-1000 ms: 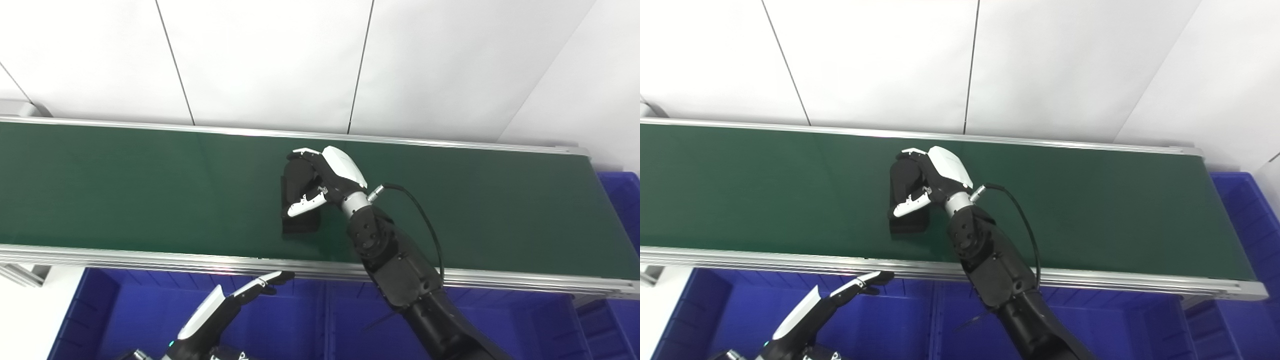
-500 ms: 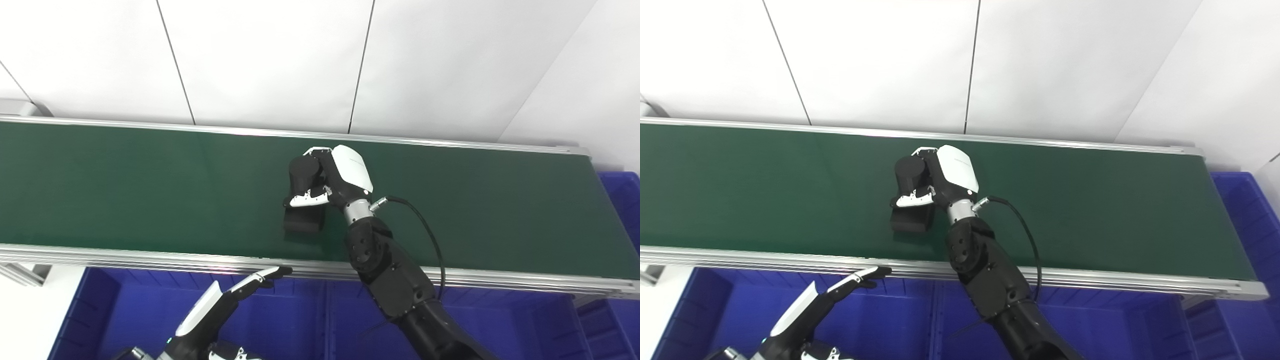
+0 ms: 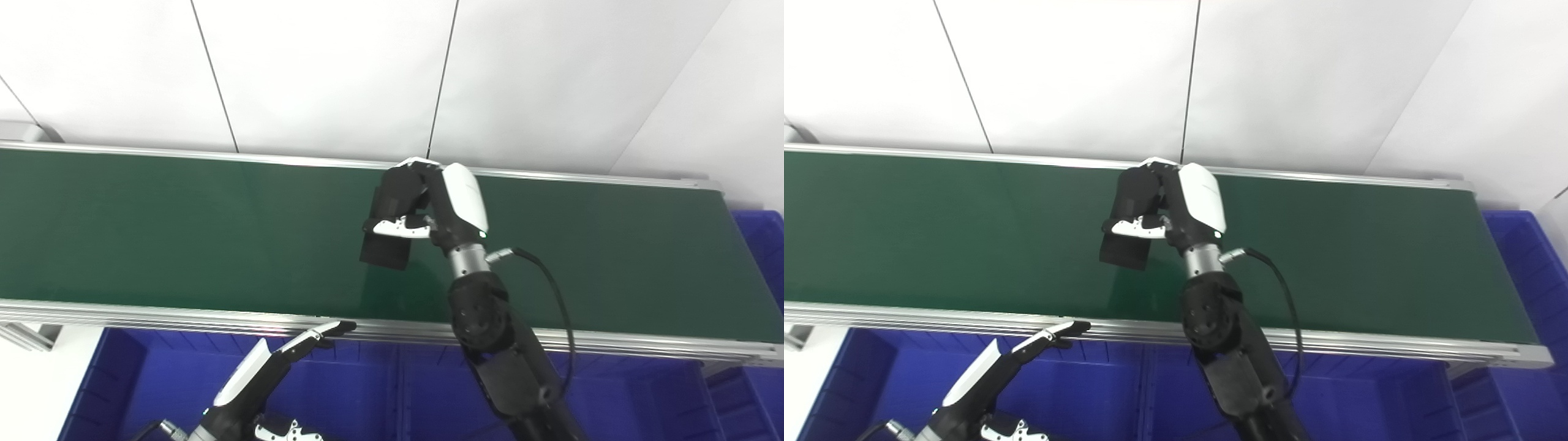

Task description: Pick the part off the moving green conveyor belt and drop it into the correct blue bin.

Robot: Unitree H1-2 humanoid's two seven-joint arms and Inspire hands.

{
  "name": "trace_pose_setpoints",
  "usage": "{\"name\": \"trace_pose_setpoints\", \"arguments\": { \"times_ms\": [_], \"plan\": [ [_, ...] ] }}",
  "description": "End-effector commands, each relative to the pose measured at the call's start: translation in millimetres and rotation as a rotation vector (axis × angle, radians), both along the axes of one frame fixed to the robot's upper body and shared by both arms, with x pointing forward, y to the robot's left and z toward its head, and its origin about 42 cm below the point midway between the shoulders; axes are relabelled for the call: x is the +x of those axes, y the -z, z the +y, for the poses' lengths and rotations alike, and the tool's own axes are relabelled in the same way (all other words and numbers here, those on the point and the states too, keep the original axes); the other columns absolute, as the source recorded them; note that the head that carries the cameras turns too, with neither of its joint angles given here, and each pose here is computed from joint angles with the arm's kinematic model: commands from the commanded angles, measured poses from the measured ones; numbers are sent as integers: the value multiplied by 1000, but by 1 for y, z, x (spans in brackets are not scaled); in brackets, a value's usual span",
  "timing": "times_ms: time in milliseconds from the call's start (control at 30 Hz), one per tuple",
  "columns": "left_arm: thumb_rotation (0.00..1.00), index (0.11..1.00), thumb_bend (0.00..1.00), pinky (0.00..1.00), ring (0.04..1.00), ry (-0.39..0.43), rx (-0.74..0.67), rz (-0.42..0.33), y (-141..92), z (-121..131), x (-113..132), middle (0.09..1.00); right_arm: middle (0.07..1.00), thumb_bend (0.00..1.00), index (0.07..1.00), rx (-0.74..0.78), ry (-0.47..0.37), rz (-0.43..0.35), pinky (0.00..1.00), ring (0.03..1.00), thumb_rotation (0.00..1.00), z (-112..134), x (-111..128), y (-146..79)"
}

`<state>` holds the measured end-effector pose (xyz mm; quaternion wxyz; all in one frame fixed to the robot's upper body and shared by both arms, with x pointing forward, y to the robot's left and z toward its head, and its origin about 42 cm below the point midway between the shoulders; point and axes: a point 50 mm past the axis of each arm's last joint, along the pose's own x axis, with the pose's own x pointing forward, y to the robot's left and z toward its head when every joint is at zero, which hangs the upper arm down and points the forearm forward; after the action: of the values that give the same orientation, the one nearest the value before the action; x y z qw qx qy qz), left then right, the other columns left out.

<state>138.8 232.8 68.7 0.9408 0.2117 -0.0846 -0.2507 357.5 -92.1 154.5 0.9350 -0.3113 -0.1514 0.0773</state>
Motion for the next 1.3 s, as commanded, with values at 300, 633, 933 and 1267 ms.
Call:
{"name": "trace_pose_setpoints", "arguments": {
  "times_ms": [300,633,933,1267],
  "plan": [
    [320,884,847,752,850,5,-50,-52,-12,-1,9,894,440,513,540,72,-9,-65,318,385,0,-42,-57,-33],
    [312,886,845,753,851,7,-40,-75,-19,-1,13,891,474,520,498,20,-57,62,310,370,0,-83,-137,-18],
    [294,890,844,748,850,15,-52,-67,-26,2,13,892,440,515,538,-47,-75,167,345,404,0,-116,-186,0],
    [289,879,855,748,840,12,-52,-65,-31,7,11,876,435,513,543,-199,-89,346,354,426,0,-137,-203,25]
  ]
}}
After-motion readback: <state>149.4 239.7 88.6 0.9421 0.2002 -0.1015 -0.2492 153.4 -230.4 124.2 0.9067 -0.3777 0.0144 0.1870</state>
